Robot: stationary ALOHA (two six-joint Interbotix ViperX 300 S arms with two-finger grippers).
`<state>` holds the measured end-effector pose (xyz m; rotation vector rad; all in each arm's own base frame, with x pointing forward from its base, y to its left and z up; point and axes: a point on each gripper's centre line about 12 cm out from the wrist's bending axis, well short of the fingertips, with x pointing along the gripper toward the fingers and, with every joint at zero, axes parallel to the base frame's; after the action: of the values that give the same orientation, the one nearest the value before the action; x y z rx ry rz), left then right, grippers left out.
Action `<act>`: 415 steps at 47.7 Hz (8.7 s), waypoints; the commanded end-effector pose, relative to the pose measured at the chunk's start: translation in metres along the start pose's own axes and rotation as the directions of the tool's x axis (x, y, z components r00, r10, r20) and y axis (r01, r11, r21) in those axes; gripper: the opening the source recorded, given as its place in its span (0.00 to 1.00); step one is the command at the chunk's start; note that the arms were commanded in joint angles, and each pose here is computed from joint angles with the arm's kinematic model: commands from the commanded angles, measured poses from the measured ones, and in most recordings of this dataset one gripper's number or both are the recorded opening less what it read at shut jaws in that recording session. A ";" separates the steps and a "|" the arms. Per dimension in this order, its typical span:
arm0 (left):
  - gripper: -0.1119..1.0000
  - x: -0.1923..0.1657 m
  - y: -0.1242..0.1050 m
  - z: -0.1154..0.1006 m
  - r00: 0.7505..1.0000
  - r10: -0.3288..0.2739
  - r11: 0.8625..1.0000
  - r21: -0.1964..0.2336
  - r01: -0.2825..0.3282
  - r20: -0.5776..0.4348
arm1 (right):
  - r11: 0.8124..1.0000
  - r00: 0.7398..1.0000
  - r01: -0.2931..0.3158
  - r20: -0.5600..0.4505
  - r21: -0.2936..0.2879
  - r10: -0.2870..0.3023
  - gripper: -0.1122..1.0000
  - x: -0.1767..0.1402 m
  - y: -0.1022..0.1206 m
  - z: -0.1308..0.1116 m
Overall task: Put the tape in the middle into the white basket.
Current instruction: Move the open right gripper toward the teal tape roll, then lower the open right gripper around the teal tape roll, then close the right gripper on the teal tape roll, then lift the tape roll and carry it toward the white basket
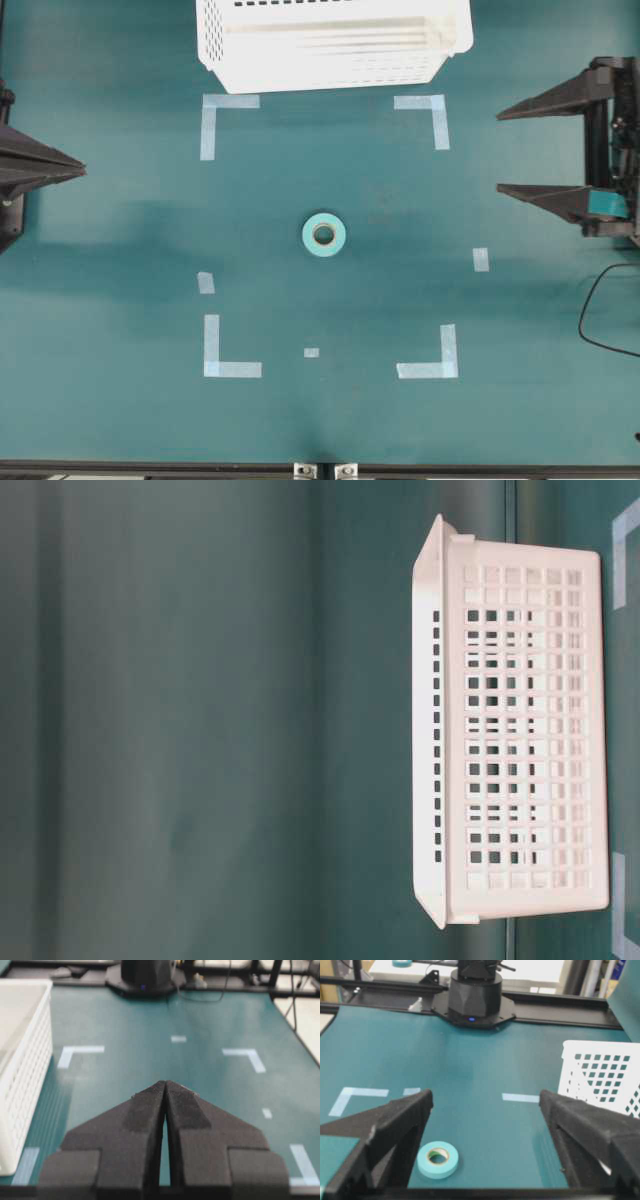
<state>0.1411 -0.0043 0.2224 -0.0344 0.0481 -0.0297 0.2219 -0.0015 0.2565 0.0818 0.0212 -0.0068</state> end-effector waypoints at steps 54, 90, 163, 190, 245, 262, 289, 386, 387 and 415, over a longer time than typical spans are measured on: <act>0.00 -0.010 0.001 -0.040 0.989 0.001 1.000 -0.004 -0.002 -0.147 | 1.000 0.995 0.008 -0.102 0.003 -0.008 0.99 0.080 -0.002 -0.023; 0.00 -0.011 0.001 -0.042 0.990 0.004 1.000 0.001 -0.004 -0.141 | 0.999 0.941 0.012 -0.338 0.033 0.000 0.99 0.128 0.005 -0.064; 0.00 -0.011 0.002 -0.043 0.990 0.010 1.000 0.000 -0.010 -0.143 | 0.990 0.872 0.045 -0.489 0.134 0.027 0.99 0.175 0.020 -0.124; 0.00 -0.011 0.002 -0.043 0.990 0.010 1.000 0.000 -0.010 -0.142 | 0.988 0.856 0.055 -0.517 0.141 0.026 0.99 0.188 0.021 -0.141; 0.00 -0.011 0.002 -0.043 0.990 0.012 1.000 0.000 -0.012 -0.143 | 0.983 0.833 0.083 -0.553 0.165 0.022 0.99 0.199 0.020 -0.164; 0.00 -0.011 0.002 -0.043 0.990 0.012 1.000 0.000 -0.012 -0.143 | 0.983 0.818 0.091 -0.575 0.160 0.018 0.99 0.197 0.019 -0.167; 0.00 -0.011 0.002 -0.043 0.990 0.010 1.000 0.001 -0.010 -0.143 | 0.983 0.811 0.094 -0.584 0.159 0.017 0.85 0.199 0.020 -0.166; 0.00 -0.011 0.002 -0.043 0.990 0.012 1.000 0.000 -0.012 -0.142 | 0.976 0.902 0.060 -0.429 0.209 0.037 0.71 0.177 0.030 -0.021; 0.00 -0.011 0.002 -0.043 0.990 0.010 1.000 0.001 -0.010 -0.142 | 0.976 0.902 0.059 -0.429 0.207 0.037 0.71 0.177 0.030 -0.021; 0.00 -0.011 0.002 -0.043 0.990 0.010 1.000 0.001 -0.010 -0.142 | 0.964 0.902 0.168 -0.426 0.205 -0.067 0.71 0.173 -0.014 -0.006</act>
<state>0.1269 -0.0036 0.1751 -0.0311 0.2044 -0.0249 0.3934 -0.0072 0.2238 0.3196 0.5141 -0.1019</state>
